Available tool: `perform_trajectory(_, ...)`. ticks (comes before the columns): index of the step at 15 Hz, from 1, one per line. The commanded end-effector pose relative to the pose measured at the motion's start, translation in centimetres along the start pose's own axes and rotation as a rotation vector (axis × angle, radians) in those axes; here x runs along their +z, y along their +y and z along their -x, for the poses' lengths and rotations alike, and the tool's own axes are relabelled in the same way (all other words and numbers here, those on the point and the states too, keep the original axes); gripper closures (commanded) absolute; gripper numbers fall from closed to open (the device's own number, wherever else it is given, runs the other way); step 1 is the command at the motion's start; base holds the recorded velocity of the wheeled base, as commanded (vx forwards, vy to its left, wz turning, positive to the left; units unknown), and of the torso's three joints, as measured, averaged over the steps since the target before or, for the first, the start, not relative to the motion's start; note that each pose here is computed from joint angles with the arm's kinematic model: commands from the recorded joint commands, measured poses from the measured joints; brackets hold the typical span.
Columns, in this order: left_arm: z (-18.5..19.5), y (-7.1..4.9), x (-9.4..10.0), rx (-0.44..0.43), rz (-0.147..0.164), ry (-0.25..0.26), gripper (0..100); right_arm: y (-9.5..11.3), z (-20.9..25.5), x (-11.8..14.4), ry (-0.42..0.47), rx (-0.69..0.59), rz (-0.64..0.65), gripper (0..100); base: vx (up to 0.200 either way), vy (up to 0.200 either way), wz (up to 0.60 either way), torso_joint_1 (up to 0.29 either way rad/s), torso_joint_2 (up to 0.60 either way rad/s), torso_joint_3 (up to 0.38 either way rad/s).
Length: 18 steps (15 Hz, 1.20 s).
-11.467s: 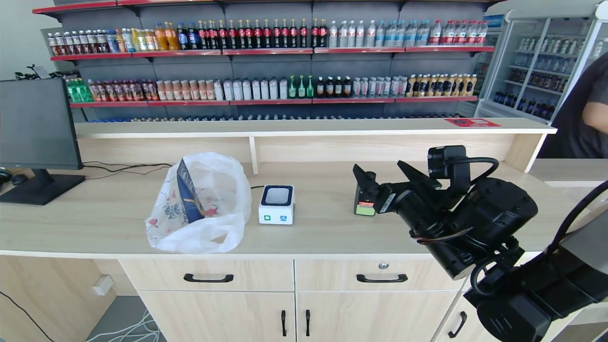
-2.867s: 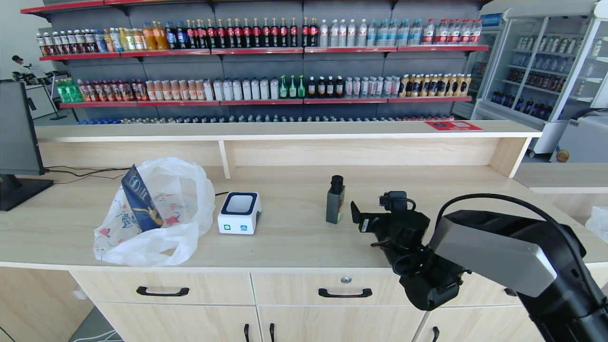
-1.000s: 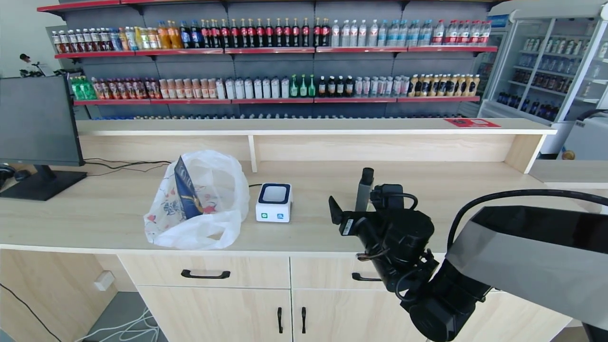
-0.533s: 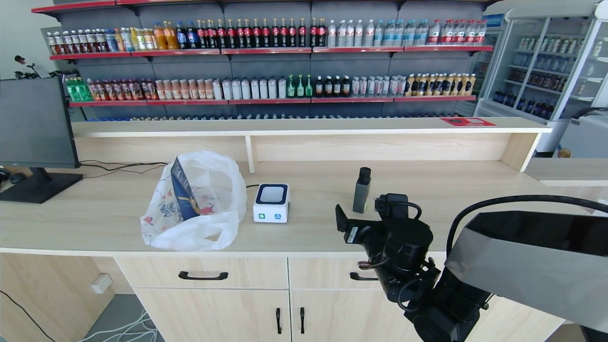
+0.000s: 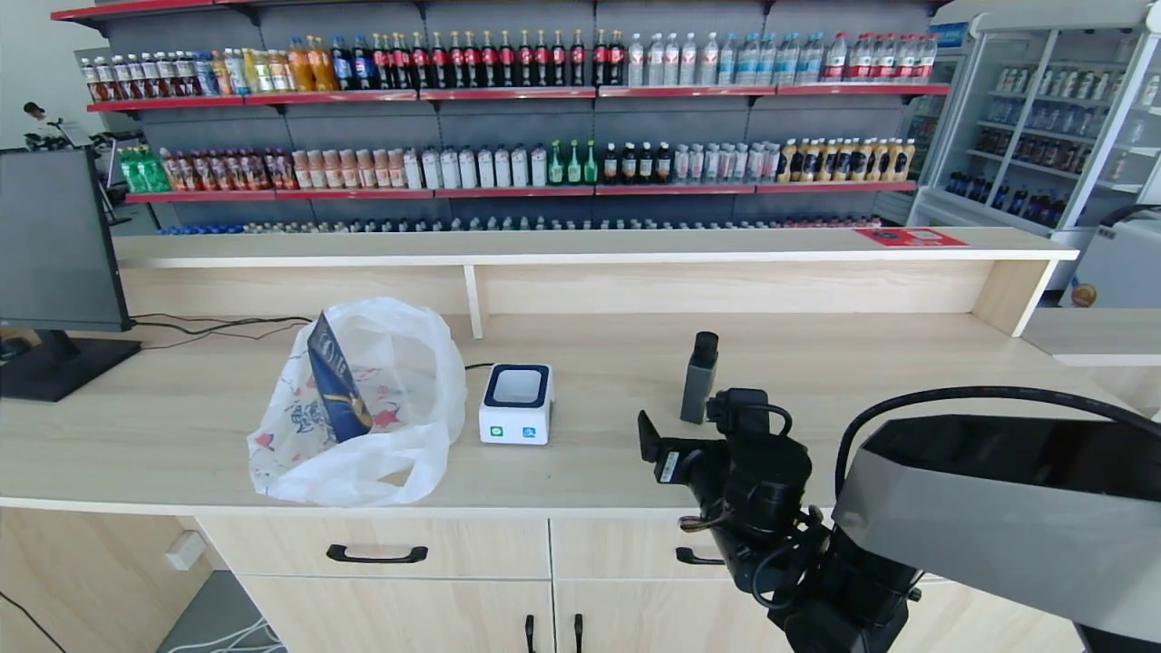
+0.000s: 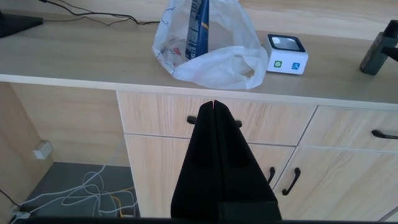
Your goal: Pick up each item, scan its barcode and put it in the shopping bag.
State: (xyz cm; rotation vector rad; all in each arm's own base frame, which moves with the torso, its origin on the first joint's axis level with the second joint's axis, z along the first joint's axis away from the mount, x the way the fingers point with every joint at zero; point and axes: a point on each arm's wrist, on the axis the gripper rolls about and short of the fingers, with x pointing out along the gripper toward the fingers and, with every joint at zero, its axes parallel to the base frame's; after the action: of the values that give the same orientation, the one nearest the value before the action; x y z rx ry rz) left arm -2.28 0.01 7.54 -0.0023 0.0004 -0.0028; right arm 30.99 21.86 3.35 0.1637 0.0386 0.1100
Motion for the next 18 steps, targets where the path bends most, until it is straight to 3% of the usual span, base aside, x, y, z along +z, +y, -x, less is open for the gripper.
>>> perform_trajectory(1,0.0,0.0,0.0,0.0,0.001,0.0,100,-0.7,-0.3,-0.8,0.016,-0.035,0.01,0,0.0,0.0,0.0,0.0,0.0,0.0)
perform_trajectory(11,0.0,0.0,0.0,0.0,0.002,0.0,100,-2.7,-4.3,-1.9,-0.044,-0.149,-0.001,0,0.0,0.0,0.0,0.0,0.0,0.0)
perform_trajectory(15,0.0,0.0,0.0,0.0,0.001,-0.002,100,-1.8,-7.0,-2.2,-0.113,-0.101,-0.036,0,0.0,0.0,0.0,0.0,0.0,0.0)
perform_trajectory(18,0.0,0.0,0.0,0.0,0.001,-0.002,100,-2.2,-7.6,-3.1,-0.104,-0.1,-0.019,0,0.0,0.0,0.0,0.0,0.0,0.0)
